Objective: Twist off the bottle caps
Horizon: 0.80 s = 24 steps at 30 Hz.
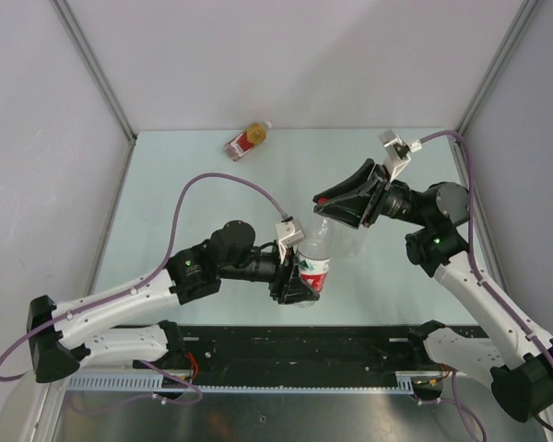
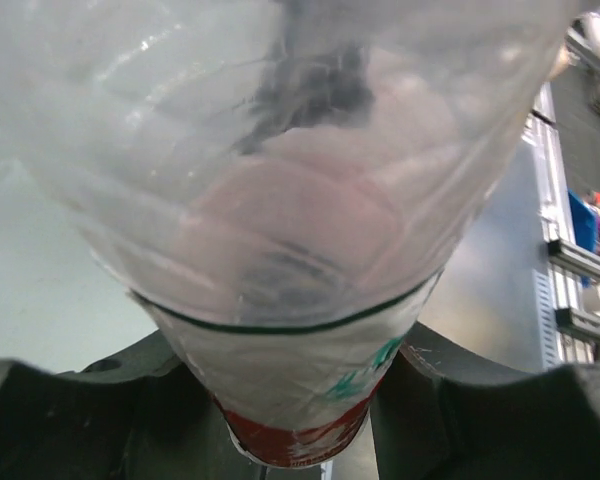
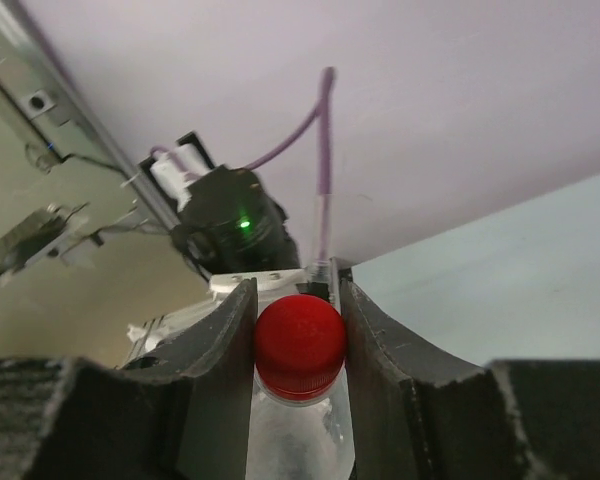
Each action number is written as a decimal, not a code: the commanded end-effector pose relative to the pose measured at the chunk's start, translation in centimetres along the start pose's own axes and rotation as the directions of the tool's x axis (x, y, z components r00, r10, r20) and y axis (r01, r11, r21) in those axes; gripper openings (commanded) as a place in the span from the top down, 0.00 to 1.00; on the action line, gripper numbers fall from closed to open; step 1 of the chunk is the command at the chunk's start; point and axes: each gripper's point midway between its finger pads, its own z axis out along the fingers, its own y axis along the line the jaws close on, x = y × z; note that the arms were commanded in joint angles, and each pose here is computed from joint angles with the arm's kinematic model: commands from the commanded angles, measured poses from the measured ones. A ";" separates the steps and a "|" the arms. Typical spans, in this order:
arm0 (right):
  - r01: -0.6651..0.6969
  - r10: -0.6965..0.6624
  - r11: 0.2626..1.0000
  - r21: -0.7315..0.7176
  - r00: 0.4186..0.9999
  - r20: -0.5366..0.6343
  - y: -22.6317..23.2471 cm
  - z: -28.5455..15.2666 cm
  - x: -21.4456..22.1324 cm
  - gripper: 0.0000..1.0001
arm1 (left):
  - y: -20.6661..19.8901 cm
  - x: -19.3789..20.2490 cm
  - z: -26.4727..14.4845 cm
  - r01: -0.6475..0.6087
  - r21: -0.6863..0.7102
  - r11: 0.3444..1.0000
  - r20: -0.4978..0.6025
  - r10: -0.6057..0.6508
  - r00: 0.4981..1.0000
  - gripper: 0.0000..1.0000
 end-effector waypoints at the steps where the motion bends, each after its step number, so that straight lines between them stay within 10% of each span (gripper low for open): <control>1: 0.069 -0.095 0.976 -0.208 0.989 -0.116 3.7 -0.8 2.3 1.00 | -7.3 -3.6 -1.4 -0.205 0.360 0.910 0.158 0.157 0.975 0.85; 15: 0.106 -0.172 0.932 -0.346 0.971 -0.165 6.5 -1.8 3.2 0.98 | -8.6 -4.4 -3.1 -0.276 0.377 0.884 0.251 0.190 0.949 0.90; 24: 0.117 -0.127 0.980 -0.163 0.991 -0.050 4.3 -1.3 0.8 0.41 | -5.8 -4.1 -2.3 -0.233 0.241 0.942 0.247 0.172 0.954 0.91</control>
